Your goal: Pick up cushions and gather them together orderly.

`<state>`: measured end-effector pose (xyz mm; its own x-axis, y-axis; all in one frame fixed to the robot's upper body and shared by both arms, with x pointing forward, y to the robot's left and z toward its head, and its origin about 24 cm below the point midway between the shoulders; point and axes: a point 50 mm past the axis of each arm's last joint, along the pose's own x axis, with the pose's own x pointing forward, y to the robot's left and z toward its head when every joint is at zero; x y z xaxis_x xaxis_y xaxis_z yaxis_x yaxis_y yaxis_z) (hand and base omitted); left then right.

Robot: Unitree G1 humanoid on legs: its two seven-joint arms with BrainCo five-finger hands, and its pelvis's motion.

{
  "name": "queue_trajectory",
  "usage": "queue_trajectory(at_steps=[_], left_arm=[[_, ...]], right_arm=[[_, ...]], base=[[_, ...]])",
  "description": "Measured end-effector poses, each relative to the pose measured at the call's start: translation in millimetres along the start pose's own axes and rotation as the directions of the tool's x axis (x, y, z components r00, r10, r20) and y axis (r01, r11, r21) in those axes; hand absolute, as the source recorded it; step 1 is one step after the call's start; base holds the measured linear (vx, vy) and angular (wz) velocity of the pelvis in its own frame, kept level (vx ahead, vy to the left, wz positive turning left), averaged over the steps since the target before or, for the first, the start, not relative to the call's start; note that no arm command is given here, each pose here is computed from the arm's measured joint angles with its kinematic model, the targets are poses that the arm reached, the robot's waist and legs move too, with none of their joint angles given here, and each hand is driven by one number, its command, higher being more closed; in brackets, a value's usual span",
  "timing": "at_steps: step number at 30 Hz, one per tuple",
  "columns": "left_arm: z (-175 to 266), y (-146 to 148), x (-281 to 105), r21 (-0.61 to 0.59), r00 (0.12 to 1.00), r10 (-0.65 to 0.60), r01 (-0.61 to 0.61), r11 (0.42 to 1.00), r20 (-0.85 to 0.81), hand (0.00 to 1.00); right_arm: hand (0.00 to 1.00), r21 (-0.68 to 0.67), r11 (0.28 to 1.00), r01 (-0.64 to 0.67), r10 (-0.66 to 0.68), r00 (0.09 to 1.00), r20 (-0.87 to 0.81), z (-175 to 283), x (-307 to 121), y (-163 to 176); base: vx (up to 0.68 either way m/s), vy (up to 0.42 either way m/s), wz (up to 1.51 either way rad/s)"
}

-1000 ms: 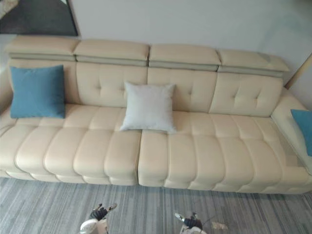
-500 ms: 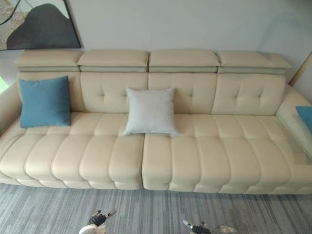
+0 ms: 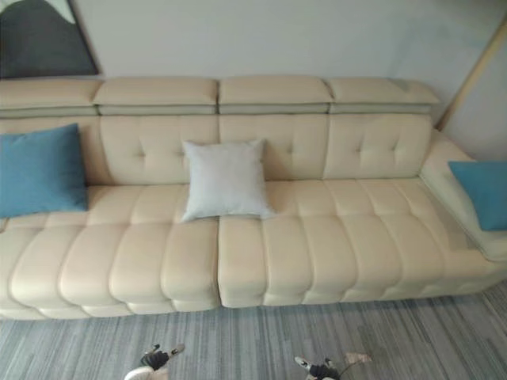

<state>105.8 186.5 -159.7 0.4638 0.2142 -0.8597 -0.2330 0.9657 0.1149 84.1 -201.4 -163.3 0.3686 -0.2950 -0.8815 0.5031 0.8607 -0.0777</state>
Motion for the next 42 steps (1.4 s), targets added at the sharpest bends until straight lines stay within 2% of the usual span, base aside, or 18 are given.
queue_trajectory(at_steps=[9, 14, 25, 28, 30, 36, 42], left_arm=[[27, -21, 3, 0.123, 0.992, -0.086, 0.075, 0.99, 0.089, 0.0], [37, -44, 1, 0.135, 0.981, -0.153, 0.138, 0.981, 0.115, 0.0], [50, -45, -3, 0.081, 0.969, -0.145, 0.131, 0.988, 0.201, 0.0], [45, -38, -2, 0.06, 0.976, -0.116, 0.106, 0.993, 0.185, 0.0], [44, -31, -1, 0.073, 0.978, -0.103, 0.091, 0.993, 0.179, 0.0], [41, -34, -1, 0.09, 0.982, -0.104, 0.091, 0.992, 0.158, 0.0], [30, -34, 1, 0.12, 0.989, -0.106, 0.093, 0.988, 0.1, 0.0]], right_arm=[[0.0, 0.0, 1.0, -0.001, 0.001, 0.999, 0.033, 8, 1, 3], [0.0, 0.016, 1.0, 0.019, -0.02, 0.997, 0.073, 17, 1, -4], [0.0, 0.005, 1.0, -0.014, 0.013, 0.993, 0.113, 33, 3, 8], [0.0, 0.006, 1.0, -0.015, 0.015, 0.996, 0.083, 21, 1, 9], [0.0, -0.006, 1.0, -0.02, 0.02, 0.998, 0.058, 11, -1, 10], [0.0, -0.038, 0.999, -0.011, 0.014, 0.997, 0.082, 19, 0, 6], [0.0, 0.013, 1.0, 0.019, -0.02, 0.994, 0.103, 31, 4, -1]], base=[[0.03, -0.056, -1.02], [0.15, -0.181, -0.95], [0.17, 0.041, -1.31], [0.43, 0.308, -1.33], [0.36, 0.206, -0.7], [0.43, 0.087, -0.13], [0.48, -0.173, 0.0]])
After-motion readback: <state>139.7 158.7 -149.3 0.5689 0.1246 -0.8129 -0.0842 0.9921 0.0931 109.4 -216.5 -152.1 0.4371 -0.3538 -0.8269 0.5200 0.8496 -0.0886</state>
